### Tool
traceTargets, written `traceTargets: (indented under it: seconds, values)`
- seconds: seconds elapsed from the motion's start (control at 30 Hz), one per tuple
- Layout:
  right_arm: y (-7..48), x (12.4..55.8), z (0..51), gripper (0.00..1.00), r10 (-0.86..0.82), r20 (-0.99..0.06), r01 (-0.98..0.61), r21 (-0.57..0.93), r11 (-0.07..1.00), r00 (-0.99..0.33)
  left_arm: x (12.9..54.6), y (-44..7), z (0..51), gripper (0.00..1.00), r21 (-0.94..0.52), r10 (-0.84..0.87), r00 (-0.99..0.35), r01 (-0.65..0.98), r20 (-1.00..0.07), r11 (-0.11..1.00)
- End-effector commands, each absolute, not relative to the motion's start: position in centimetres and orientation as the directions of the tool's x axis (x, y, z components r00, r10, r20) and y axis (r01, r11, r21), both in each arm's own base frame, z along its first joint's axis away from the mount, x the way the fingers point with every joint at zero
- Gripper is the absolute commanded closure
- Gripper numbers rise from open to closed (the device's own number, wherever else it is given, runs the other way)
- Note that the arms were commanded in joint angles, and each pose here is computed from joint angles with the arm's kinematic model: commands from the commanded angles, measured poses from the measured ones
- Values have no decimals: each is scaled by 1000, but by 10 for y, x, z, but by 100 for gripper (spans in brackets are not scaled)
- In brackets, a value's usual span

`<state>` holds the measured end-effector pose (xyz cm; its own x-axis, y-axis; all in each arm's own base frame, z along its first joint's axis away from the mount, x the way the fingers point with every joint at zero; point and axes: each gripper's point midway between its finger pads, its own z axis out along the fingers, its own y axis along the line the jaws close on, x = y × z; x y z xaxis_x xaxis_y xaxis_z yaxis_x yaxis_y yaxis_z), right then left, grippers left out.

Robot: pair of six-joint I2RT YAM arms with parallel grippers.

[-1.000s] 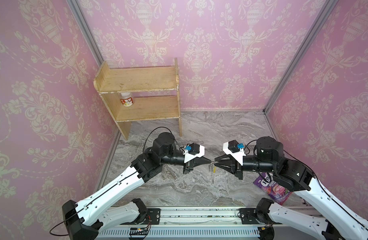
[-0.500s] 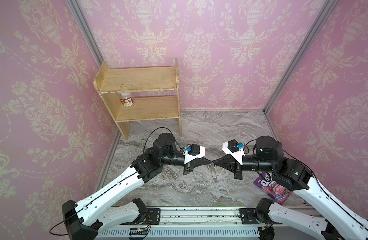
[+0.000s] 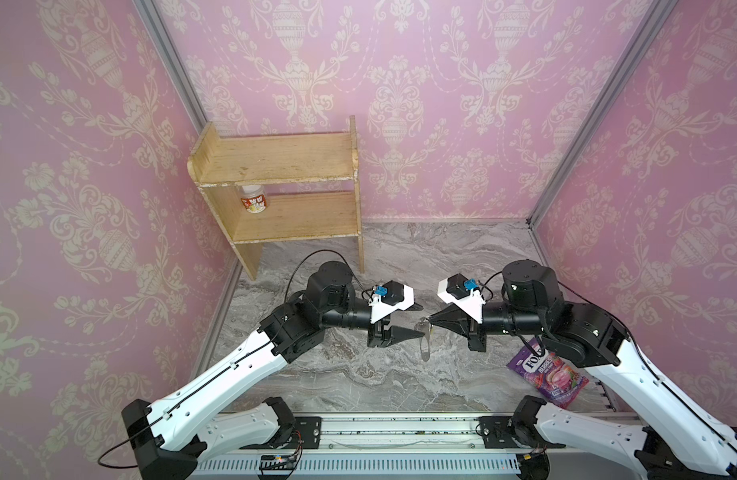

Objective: Put the keys on the keyring

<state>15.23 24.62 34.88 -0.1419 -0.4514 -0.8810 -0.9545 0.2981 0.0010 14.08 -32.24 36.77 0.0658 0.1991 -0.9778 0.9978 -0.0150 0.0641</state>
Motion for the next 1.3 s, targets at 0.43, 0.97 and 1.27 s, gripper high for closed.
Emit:
traceTargets:
  seconds: [0.43, 0.97, 1.27]
  values:
    - [245, 153, 358, 100, -473, -877, -956, -64, 285, -83, 148, -339, 363, 65, 25, 250, 28, 1000, -968, -15]
    - [248, 153, 351, 100, -503, -861, -957, -74, 280, -81, 151, -339, 369, 88, 48, 228, 46, 999, -972, 1]
    - [248, 151, 354, 100, -494, -866, -958, -73, 276, -76, 151, -341, 366, 100, 43, 232, 42, 999, -972, -2]
